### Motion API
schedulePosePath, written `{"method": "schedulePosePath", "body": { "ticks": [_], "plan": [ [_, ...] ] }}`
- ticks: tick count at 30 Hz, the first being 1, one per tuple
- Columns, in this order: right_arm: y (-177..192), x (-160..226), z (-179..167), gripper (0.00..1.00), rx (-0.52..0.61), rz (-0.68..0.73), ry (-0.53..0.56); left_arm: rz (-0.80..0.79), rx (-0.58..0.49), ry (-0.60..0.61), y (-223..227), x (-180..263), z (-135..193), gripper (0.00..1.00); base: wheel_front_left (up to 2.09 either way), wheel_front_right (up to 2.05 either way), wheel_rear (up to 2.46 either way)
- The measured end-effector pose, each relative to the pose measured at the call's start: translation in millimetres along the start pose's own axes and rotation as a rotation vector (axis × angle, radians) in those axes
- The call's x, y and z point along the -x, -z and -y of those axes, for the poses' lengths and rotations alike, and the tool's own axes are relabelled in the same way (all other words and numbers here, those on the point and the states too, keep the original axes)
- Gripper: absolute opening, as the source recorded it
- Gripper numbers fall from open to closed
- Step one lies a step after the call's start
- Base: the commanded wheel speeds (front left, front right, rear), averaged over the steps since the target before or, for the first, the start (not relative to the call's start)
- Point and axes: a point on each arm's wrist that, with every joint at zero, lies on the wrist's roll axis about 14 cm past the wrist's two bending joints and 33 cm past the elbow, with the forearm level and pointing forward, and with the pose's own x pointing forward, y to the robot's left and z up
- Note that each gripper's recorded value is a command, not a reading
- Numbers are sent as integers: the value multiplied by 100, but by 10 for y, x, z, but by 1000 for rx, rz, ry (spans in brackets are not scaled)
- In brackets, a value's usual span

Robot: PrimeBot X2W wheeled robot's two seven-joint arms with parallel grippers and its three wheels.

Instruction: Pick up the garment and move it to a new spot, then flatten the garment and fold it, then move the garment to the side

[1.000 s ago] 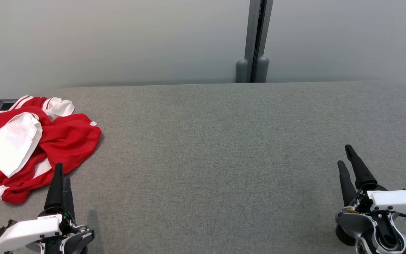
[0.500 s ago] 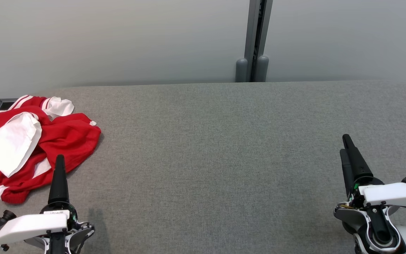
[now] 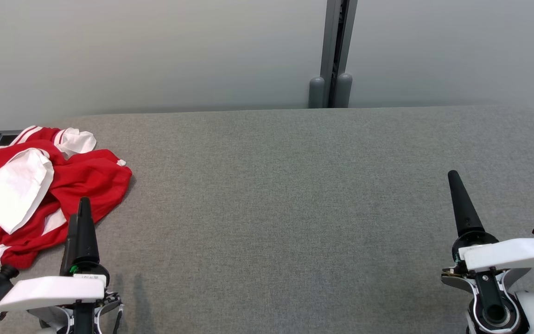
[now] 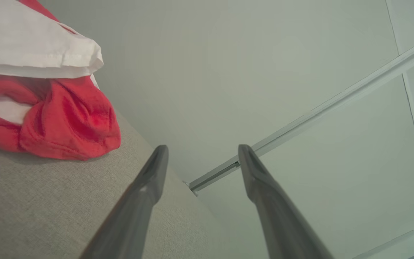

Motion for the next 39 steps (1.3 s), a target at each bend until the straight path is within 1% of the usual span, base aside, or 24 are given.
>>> {"method": "schedulePosePath", "body": {
  "ticks": [5,11,18,19,28,39],
  "plan": [
    [-9,-5,-86,100,121,6,-30,0,-116,19,4,-5,61,100,0,0,0],
    [17,31,-107,100,271,2,-46,-7,-264,30,43,-7,118,100,0,0,0],
    [-7,35,-194,100,413,19,-79,-10,-394,39,79,-3,143,100,0,0,0],
    [-6,39,-213,100,445,23,-87,-9,-429,43,89,-2,152,100,0,0,0],
    [32,85,-219,100,579,21,-103,-26,-565,38,162,39,100,100,0,0,0],
    [60,97,-240,100,723,23,-127,-8,-709,60,160,38,144,100,0,0,0]
  ]
}}
